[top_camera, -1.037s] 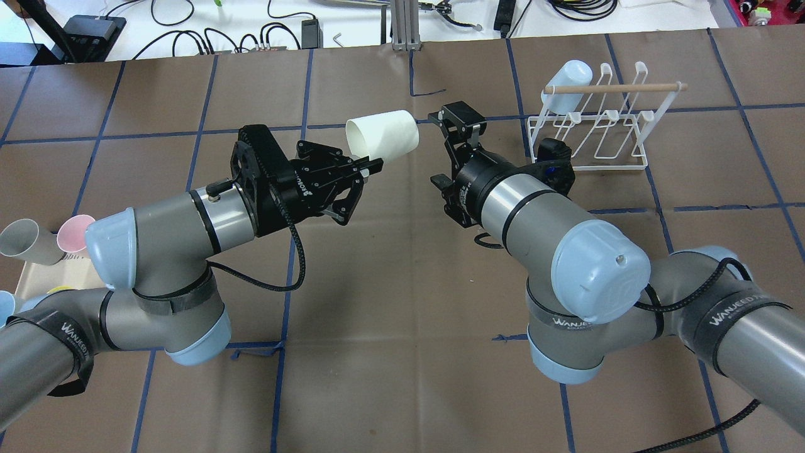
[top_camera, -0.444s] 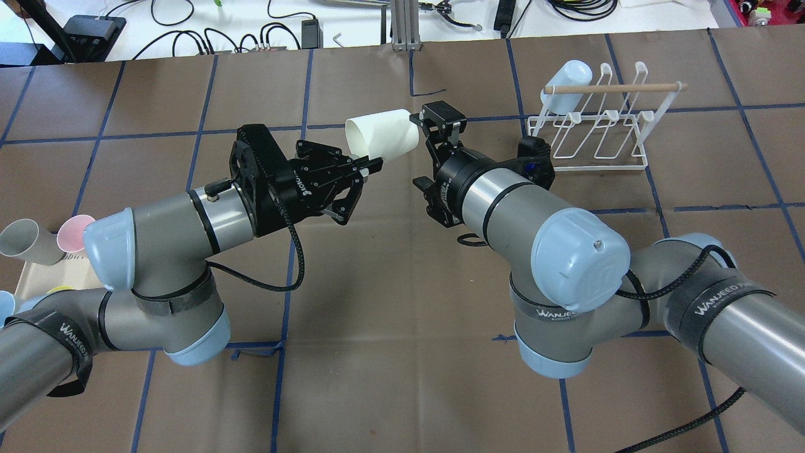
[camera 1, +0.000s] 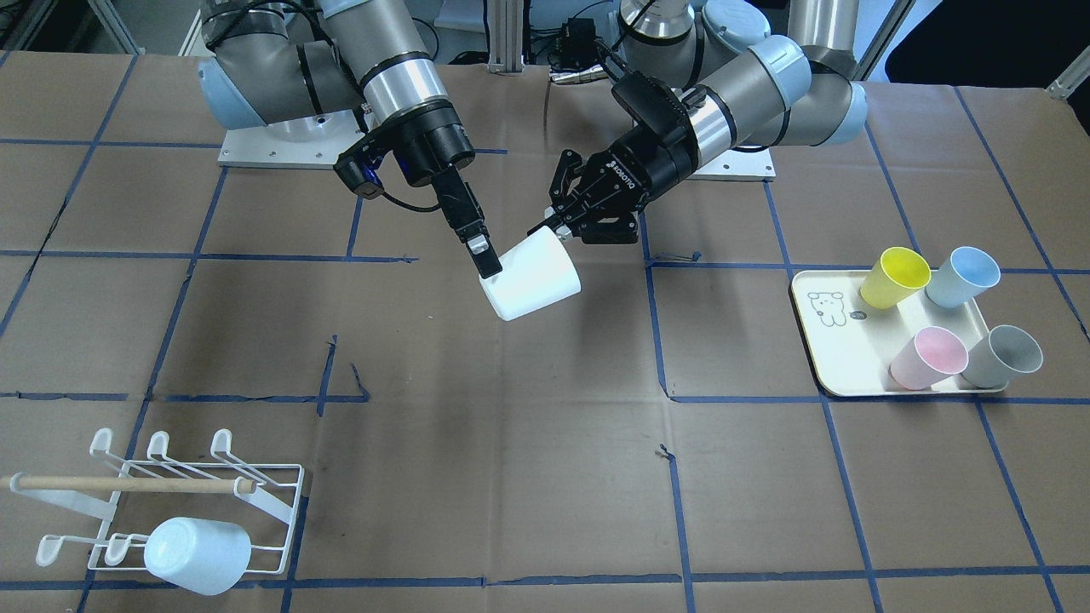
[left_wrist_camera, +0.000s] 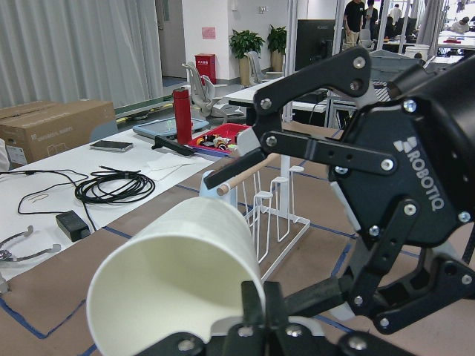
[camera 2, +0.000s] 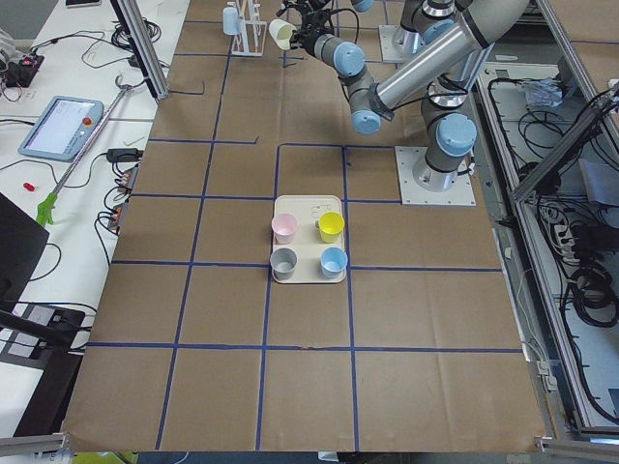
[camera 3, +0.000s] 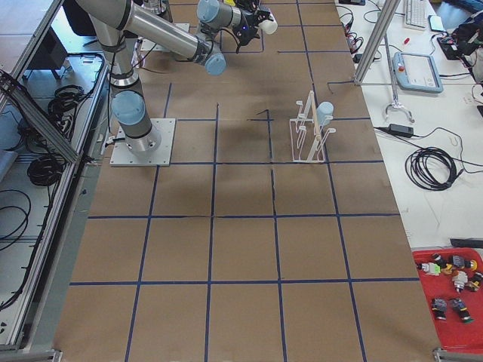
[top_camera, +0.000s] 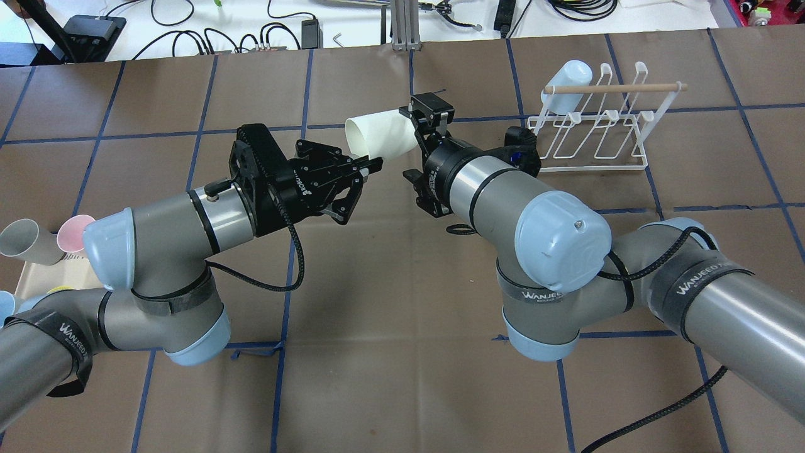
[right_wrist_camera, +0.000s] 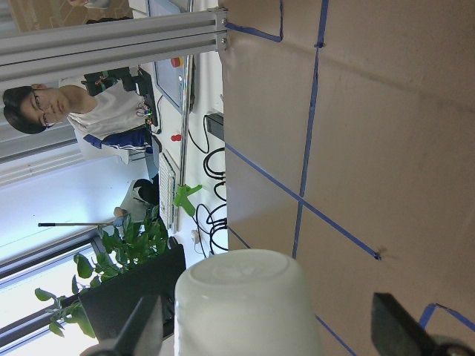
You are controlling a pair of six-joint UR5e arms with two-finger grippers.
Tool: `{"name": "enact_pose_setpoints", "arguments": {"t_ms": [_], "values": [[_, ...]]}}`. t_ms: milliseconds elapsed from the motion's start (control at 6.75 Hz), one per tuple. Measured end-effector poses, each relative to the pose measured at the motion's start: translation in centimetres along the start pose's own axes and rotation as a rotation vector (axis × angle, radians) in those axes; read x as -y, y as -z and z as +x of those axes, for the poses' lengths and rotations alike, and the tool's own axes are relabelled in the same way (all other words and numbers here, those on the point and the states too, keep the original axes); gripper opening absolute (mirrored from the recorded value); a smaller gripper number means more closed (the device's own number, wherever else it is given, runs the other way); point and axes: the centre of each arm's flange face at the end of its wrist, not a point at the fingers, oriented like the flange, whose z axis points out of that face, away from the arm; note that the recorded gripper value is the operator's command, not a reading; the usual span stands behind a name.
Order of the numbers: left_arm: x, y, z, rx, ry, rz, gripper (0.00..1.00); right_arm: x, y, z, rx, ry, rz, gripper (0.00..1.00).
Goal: Transfer IKEA cup to right arm and place on rack
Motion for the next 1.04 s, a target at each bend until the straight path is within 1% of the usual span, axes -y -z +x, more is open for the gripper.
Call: {"name": "enact_pose_setpoints", "arguments": {"t_ms": [593,1037], "values": [[0.2,0.0,-0.1,0.0,0.014,0.002,0.03,-0.2,-1.6,-1.0,0.004,-0.001,-0.005,1.0],[0.2,0.0,-0.1,0.0,0.017,0.003,0.04,-0.4,-2.0,-1.0,0.001,0.004,-0.01,0.99]]}}
